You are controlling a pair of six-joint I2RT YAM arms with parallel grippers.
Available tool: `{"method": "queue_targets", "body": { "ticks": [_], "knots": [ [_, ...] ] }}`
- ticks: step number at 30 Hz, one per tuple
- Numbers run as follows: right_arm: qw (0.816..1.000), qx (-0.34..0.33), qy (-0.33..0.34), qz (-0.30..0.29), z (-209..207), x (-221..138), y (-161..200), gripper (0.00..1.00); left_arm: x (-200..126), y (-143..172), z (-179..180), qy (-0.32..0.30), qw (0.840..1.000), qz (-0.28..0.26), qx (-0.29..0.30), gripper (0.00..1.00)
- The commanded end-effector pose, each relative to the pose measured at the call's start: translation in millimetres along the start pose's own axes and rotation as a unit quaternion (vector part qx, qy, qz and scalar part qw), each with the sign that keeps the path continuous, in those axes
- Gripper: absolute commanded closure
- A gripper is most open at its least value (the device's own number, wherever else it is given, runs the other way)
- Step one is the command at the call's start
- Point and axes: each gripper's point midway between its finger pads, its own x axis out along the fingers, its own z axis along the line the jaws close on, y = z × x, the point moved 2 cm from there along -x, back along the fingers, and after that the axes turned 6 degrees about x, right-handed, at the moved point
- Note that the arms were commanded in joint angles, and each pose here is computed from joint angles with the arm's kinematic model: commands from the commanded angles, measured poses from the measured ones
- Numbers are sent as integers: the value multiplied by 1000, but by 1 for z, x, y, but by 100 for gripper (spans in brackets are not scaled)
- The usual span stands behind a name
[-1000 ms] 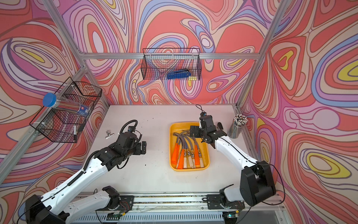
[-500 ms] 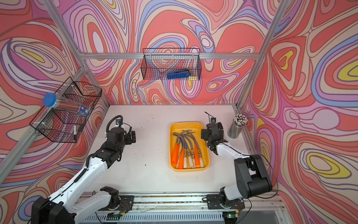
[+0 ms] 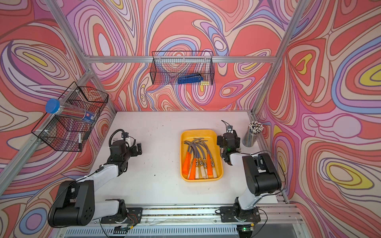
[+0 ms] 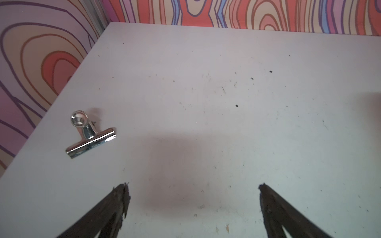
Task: Put small sickles into storage boxes
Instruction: Reset both arms
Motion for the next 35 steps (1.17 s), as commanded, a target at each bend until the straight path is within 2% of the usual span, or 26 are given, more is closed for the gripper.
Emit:
{"method": "queue_targets", "body": {
  "ticks": [1,3,5,10,11,12,14,16,19,35],
  "knots": [
    [999,14,3,-44,-11,-2,-8,1,3,-19,-4,12,997,-79,6,0],
    [996,34,-14,-78,-18,-3,-4,1,5,-19,-11,32,997,-70,20,0],
    [996,54,-33,-68,-24,-2,-1,2,5,-17,-13,36,994,-97,25,0],
    [993,33,-90,-66,-9,-2,5,2,20,-5,-17,42,993,-103,33,0],
    [993,31,-96,-68,-8,-3,8,1,22,-2,-17,41,995,-90,31,0],
    [992,31,-97,-76,-8,-4,8,1,24,-2,-14,32,997,-72,28,0],
    [992,32,-99,-71,-8,-3,9,2,24,-4,-10,19,995,-91,22,0],
    [992,31,-99,-70,-8,-3,9,2,25,-3,-3,-4,997,-70,15,0],
    [992,30,-97,-77,-9,-4,7,2,21,-4,-4,-36,995,-89,28,0],
    [992,31,-94,-77,-10,-4,7,2,25,-5,-6,-13,996,-80,25,0]
  ]
}}
